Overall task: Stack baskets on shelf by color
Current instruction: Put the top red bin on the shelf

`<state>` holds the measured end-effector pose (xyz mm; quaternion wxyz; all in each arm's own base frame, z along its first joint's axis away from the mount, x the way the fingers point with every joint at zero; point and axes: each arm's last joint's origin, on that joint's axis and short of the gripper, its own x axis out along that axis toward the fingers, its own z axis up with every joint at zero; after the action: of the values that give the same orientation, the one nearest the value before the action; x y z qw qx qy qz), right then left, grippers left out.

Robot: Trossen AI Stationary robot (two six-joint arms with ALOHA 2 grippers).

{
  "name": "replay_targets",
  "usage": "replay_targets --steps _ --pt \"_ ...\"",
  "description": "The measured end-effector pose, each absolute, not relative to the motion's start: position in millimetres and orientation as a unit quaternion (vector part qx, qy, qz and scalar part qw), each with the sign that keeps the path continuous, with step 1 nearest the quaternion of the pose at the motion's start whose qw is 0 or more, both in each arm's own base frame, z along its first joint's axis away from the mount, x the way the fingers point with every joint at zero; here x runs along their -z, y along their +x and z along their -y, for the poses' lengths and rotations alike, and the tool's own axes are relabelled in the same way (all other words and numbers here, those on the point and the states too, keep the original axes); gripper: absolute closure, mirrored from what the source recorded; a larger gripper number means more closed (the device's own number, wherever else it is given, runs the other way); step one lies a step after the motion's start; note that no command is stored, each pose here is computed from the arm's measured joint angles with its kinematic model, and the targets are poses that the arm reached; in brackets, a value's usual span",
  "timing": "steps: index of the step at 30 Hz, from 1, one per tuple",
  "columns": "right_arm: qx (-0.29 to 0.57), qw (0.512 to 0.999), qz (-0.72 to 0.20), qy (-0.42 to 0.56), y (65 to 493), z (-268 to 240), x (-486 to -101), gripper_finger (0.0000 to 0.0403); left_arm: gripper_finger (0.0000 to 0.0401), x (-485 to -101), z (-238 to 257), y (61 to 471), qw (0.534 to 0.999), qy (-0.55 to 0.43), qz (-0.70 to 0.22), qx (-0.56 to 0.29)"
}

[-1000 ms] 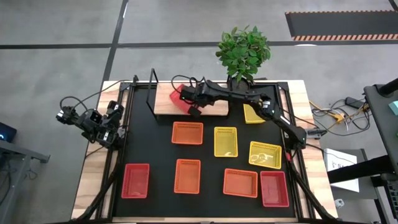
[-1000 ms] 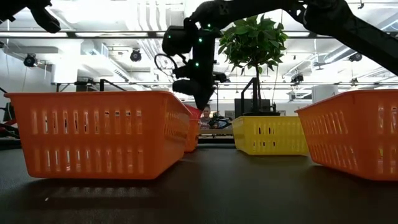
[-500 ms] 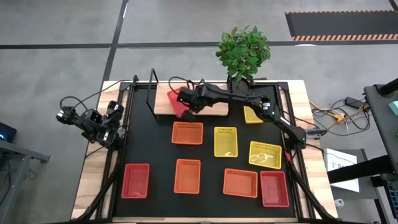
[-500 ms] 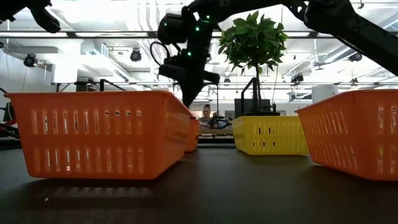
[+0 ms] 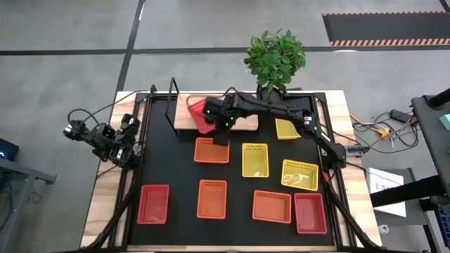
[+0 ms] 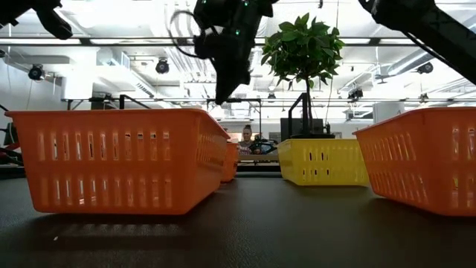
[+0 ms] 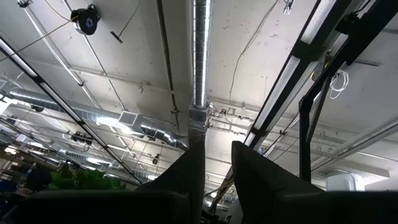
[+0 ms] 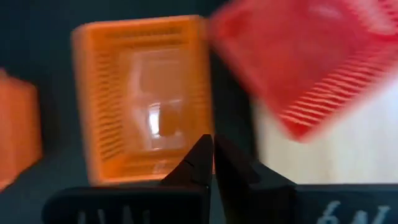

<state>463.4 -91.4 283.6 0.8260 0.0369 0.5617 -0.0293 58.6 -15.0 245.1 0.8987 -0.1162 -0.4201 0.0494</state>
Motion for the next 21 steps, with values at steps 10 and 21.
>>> replay_targets --steps 10,21 --pt "0.008 0.857 -0.513 -0.044 504.5 67.6 -243.6 0.0394 0.0338 -245.0 15.1 58.8 0.899 -0.116 0.419 -0.049" --pt "0.104 0.871 -0.456 -0.147 524.3 80.6 -236.2 0.0394 0.0338 -245.0 15.2 58.9 0.899 -0.118 0.419 -0.048"
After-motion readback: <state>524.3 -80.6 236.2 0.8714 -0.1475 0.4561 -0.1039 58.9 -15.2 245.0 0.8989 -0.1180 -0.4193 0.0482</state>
